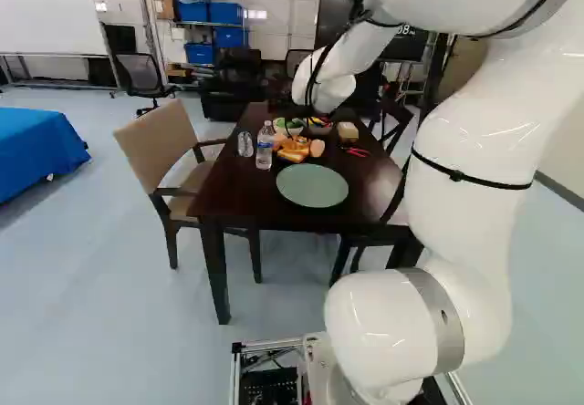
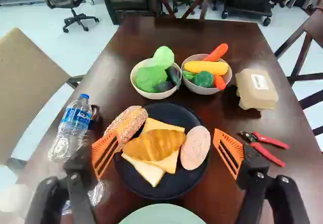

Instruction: Move the croissant to the empty plate

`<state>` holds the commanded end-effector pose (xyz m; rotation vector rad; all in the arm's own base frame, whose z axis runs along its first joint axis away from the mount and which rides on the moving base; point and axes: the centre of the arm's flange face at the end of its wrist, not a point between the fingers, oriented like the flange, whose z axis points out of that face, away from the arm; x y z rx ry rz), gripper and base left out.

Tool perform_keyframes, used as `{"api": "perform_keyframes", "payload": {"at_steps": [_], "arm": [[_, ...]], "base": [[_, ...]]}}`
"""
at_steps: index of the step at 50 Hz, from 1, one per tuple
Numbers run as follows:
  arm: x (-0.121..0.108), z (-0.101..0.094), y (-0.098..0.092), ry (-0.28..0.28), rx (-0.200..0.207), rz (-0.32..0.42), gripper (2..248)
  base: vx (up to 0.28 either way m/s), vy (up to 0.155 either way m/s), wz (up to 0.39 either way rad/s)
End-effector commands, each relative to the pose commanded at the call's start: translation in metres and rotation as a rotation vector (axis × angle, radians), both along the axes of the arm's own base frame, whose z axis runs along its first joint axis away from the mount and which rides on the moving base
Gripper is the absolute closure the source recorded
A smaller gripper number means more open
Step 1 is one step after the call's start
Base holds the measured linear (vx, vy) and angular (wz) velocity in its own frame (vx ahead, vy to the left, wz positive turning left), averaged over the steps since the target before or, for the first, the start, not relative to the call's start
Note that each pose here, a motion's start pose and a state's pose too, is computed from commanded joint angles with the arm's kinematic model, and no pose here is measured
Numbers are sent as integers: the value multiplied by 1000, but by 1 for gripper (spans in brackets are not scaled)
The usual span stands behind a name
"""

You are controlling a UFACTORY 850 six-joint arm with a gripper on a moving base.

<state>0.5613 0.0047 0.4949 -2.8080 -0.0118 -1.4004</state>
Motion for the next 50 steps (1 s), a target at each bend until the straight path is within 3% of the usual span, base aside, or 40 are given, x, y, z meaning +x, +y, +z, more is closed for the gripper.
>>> {"api": "perform_keyframes", "payload": {"at_steps": [42,50], "arm": [[51,27,-3,183,-1,-5,3],[50,33,-3,223,-1,-5,3]], "base": [[0,0,0],[0,0,0]]}}
